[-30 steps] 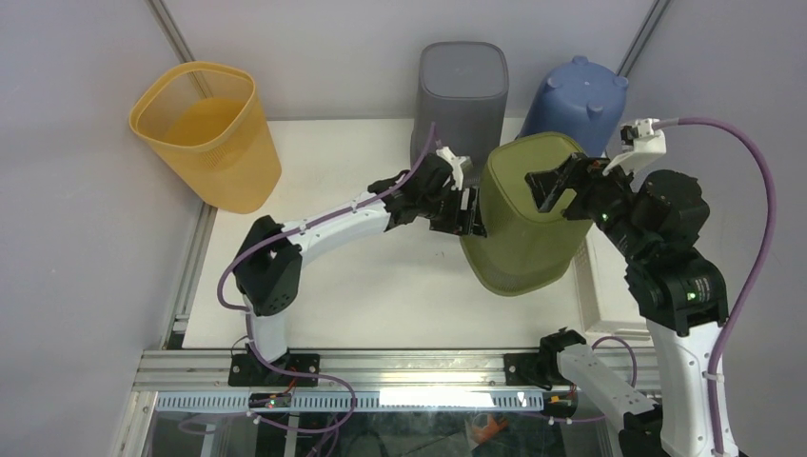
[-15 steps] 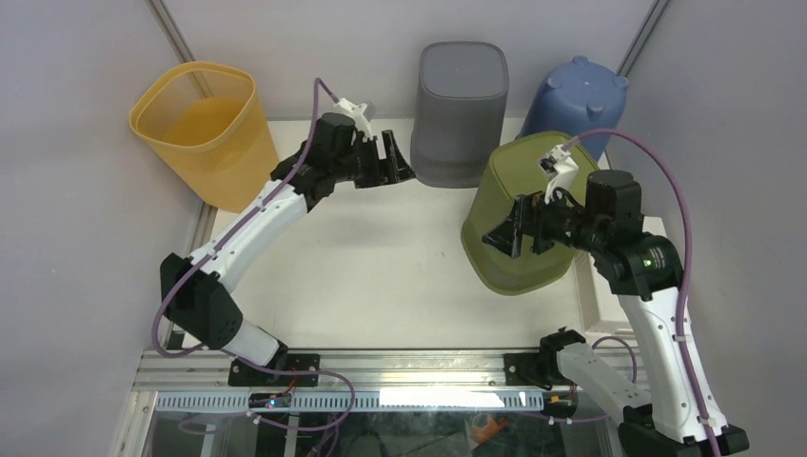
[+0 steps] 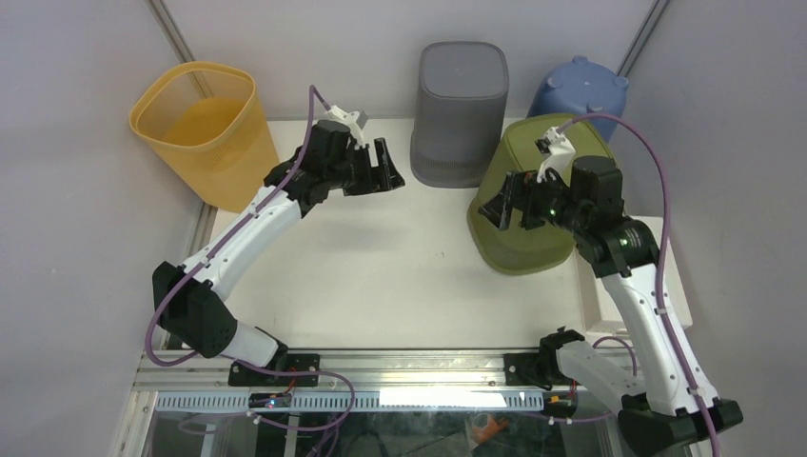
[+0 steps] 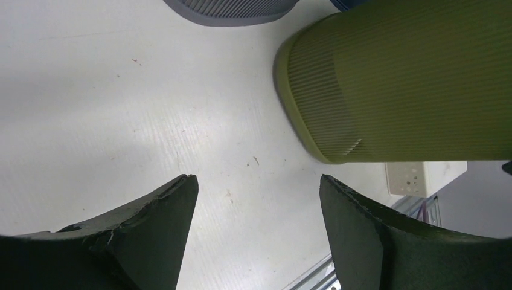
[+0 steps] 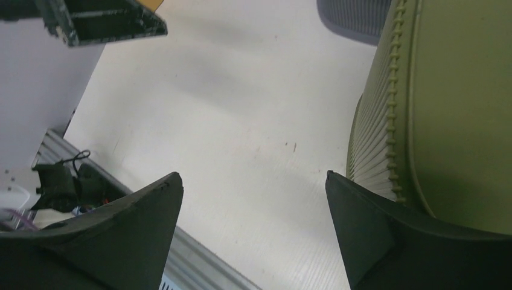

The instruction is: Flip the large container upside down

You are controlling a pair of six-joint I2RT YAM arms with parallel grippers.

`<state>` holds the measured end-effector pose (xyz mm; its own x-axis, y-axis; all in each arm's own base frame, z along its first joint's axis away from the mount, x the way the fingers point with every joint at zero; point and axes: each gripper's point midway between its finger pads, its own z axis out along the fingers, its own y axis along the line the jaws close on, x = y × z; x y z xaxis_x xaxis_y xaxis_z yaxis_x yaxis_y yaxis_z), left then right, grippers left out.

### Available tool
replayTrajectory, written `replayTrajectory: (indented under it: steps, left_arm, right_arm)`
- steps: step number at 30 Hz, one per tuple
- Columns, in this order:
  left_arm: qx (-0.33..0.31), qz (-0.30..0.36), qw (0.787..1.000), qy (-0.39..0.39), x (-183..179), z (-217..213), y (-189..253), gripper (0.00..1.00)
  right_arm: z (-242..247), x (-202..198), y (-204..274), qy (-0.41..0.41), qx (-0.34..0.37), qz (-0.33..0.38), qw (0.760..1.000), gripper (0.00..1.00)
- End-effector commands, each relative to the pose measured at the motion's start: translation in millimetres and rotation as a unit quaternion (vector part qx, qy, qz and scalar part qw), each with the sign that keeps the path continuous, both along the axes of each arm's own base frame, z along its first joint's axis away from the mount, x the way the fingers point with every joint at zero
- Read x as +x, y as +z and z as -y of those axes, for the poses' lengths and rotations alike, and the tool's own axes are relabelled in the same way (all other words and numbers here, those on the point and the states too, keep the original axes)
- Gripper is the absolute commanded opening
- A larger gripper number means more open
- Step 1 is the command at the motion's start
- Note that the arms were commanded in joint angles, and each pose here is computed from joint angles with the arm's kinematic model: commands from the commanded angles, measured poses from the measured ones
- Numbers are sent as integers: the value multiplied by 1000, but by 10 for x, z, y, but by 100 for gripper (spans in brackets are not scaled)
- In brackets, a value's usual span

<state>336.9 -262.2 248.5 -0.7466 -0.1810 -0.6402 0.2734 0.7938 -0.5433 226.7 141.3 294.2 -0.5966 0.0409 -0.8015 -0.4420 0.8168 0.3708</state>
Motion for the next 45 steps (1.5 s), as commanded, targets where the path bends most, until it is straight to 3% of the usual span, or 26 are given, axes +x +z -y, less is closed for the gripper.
replayTrajectory:
  steps: [1,8,15,25,32,37,40,45]
  left_arm:
    - [15,38,999,14,29,-130,193,77]
    - [70,83,993,40,121,-368,512,81]
    - [120,111,984,75,387,-615,739,86]
    - [177,167,958,150,655,-1210,1285,99]
    - [208,192,922,264,963,-2025,1645,99]
    - [269,247,854,370,1129,-2539,1974,99]
    - [318,242,815,419,1278,-2959,1962,99]
    - [311,175,829,430,1609,-3414,1611,99]
  right_arm:
    - [144,473,-14,-92,-5,19,996,93]
    - [-82,460,76,-47,44,21,998,93]
    - [-524,75,409,92,127,56,986,95]
    - [-815,-156,585,142,163,69,974,99]
    - [-973,-170,483,147,155,53,975,99]
    - [-1036,-184,452,149,155,45,976,99]
    - [-1049,-194,426,149,151,39,977,99]
    - [-1062,-182,412,147,145,33,978,99]
